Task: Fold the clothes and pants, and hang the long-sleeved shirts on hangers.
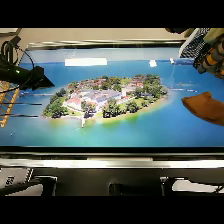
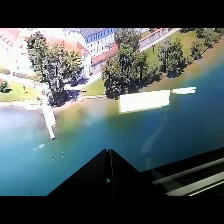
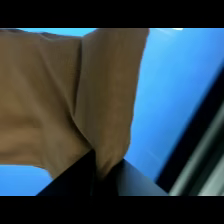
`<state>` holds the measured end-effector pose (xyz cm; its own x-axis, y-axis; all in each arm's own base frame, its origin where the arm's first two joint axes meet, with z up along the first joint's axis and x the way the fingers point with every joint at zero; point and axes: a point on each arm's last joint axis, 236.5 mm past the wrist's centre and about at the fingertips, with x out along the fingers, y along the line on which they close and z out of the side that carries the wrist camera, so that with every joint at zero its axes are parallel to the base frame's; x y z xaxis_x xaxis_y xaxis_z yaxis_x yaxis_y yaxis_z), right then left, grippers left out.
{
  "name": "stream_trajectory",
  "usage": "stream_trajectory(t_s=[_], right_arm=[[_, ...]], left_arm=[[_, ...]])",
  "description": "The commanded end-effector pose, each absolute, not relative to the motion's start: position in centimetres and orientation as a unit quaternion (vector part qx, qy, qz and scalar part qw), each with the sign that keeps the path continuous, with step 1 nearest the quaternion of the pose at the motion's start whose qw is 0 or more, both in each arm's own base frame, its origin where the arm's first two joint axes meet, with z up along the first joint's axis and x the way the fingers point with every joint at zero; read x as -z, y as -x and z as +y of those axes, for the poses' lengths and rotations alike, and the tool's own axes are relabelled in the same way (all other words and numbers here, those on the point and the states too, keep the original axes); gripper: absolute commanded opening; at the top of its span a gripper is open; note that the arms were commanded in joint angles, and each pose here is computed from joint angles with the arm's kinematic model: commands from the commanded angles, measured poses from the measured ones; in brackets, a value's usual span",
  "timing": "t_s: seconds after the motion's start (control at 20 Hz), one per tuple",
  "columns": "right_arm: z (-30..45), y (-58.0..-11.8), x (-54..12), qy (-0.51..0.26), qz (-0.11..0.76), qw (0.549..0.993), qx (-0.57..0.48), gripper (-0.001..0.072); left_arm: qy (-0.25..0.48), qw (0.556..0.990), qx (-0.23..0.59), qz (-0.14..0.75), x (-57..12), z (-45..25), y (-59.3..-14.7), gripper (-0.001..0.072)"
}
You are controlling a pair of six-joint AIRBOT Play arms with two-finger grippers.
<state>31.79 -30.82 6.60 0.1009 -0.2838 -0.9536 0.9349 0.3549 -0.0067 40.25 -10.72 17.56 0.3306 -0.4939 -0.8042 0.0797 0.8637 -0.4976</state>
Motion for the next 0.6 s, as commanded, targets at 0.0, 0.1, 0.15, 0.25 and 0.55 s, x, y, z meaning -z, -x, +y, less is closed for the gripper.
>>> stream_trajectory(t_s=[0.0,0.1,0.15,0.25,0.55], right_arm=[[-30.2,-26.7,-3.3,-0.296,0.536,0.615,0.497,0.0031],[-28.8,-24.7,-1.2,-0.299,0.546,0.599,0.504,0.0032],[-28.2,-23.5,-0.3,-0.297,0.553,0.588,0.510,0.0032],[-27.0,-21.1,1.4,-0.293,0.568,0.568,0.519,0.0032],[-24.8,-17.4,4.2,-0.275,0.609,0.535,0.517,0.0034]], left_arm=[[0.186,0.794,0.177,0.550,-17.4,-10.5,-40.3,0.0016],[0.186,0.794,0.177,0.550,-17.4,-10.5,-40.3,0.0015],[0.186,0.794,0.177,0.550,-17.4,-10.5,-40.3,0.0016],[0.186,0.794,0.177,0.550,-17.4,-10.5,-40.3,0.0015],[0.186,0.795,0.177,0.550,-17.4,-10.5,-40.3,0.0016]])
